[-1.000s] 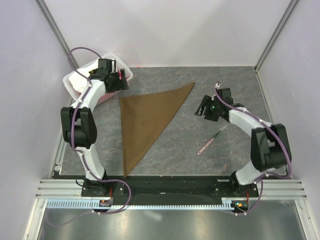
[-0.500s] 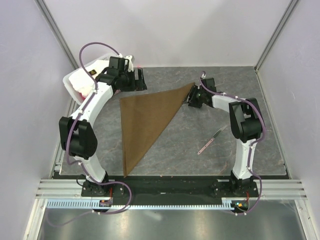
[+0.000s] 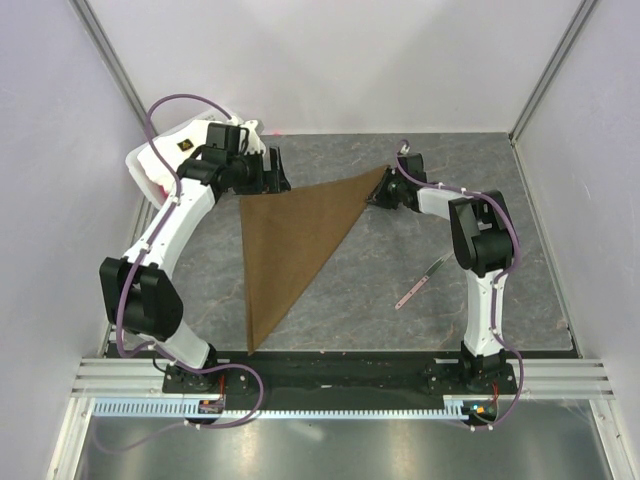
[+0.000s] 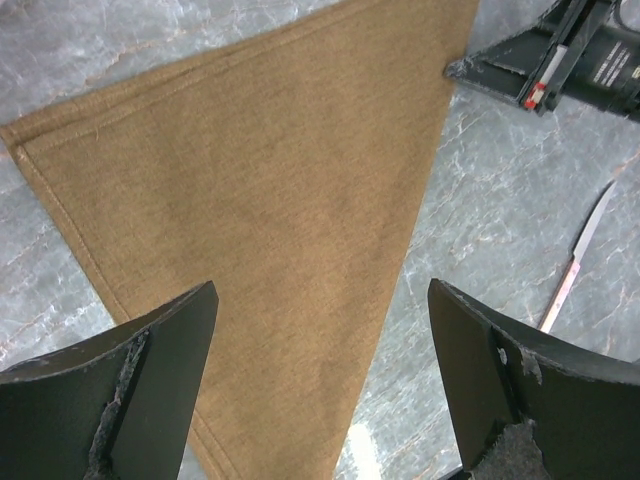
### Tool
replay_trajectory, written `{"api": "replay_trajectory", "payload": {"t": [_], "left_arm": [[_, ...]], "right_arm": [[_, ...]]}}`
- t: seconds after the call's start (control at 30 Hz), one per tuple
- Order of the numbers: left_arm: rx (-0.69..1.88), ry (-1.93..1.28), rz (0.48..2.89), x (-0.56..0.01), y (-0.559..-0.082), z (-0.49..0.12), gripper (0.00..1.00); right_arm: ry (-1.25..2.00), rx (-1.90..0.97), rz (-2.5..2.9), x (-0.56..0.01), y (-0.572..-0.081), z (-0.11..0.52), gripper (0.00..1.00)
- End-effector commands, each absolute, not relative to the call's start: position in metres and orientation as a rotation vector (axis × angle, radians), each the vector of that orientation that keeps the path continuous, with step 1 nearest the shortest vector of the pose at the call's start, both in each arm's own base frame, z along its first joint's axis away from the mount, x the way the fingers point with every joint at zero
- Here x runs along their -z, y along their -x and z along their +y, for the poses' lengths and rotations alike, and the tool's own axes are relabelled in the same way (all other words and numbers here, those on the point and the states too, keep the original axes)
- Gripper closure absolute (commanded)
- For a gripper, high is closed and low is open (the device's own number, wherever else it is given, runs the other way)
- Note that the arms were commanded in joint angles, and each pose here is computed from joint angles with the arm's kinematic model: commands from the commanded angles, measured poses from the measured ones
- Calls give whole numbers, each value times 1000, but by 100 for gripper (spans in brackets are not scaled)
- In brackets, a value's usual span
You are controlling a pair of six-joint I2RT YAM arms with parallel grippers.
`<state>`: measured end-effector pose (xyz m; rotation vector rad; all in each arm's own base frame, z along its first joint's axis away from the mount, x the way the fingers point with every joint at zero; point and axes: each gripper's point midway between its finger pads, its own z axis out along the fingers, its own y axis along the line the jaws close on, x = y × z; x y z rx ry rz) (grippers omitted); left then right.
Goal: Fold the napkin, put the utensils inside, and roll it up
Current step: Grab a utensil with the right arm
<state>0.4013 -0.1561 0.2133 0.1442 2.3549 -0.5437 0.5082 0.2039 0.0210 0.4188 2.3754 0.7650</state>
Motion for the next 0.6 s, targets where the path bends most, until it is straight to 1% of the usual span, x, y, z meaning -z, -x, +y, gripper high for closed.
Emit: {"api": "replay_trajectory", "payload": {"t": [0.0,0.2,0.4,0.57], "left_arm": [[541,-198,2325,-218,-396,-155,7],[574,-205,2324,-217,-385,-157,7],[605,-203,2309,-216,-368,-158,7],[603,-214,2288,-217,-362,-159,7]], "right_arm": [[-476,-630,2450,15,-501,191,100],[-509,-555,2430,6,-510,160,100],[-560,-473,2408,-5,-517,111,100],[-551,-461,2401,-13,-521,93,100]]}}
